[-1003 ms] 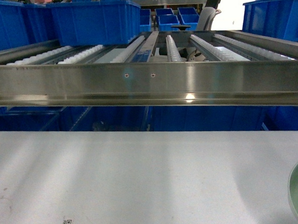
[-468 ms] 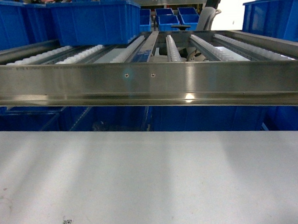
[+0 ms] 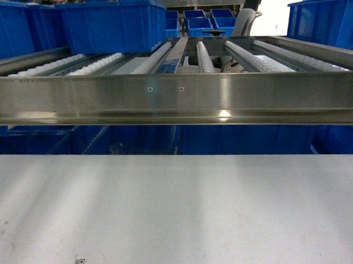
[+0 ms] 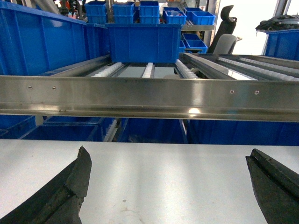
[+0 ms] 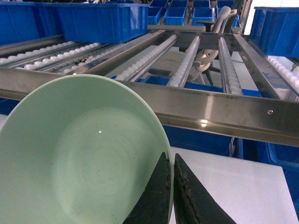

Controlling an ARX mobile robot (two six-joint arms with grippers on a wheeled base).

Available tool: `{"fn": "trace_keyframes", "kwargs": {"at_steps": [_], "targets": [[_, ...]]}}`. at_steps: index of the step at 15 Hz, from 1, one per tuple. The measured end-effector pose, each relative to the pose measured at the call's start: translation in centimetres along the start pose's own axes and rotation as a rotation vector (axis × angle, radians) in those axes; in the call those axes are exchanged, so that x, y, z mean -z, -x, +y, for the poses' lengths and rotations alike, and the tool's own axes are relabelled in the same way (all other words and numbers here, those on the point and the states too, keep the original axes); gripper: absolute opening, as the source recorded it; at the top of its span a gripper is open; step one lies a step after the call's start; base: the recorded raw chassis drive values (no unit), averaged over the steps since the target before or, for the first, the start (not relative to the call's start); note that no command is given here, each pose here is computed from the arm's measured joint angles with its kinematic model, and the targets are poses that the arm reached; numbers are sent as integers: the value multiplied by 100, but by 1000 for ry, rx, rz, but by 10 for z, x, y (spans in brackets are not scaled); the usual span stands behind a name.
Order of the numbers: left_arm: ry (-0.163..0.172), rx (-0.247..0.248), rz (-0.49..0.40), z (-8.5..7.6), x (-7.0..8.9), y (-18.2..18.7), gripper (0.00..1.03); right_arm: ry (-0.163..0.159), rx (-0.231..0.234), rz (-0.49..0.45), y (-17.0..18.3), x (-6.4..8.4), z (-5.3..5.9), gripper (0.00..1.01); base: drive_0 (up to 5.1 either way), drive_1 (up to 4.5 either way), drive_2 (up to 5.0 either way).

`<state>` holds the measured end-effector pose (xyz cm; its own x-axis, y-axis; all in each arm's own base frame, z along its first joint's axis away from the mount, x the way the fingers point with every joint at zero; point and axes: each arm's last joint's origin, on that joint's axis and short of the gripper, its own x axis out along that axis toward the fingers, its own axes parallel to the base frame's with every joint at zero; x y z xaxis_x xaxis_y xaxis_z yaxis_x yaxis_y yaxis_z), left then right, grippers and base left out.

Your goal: Place green bowl on second shelf with right arm

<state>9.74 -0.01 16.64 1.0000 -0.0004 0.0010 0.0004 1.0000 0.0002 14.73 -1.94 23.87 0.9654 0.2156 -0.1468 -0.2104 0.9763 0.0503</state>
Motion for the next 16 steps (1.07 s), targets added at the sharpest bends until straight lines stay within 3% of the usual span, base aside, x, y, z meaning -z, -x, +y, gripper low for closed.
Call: {"fn": "trace_keyframes", "kwargs": {"at_steps": [5, 10, 16], "targets": [[0, 0, 0, 0, 0, 0, 98, -36, 15, -13, 6, 7, 7, 2, 0, 0, 0], [0, 0, -1, 0, 0, 0, 98, -38, 38, -54, 14, 13, 14, 2, 0, 0, 0], [0, 2, -1, 0, 0, 0, 98, -39, 45, -51, 14, 15, 14, 2, 0, 0, 0]]}}
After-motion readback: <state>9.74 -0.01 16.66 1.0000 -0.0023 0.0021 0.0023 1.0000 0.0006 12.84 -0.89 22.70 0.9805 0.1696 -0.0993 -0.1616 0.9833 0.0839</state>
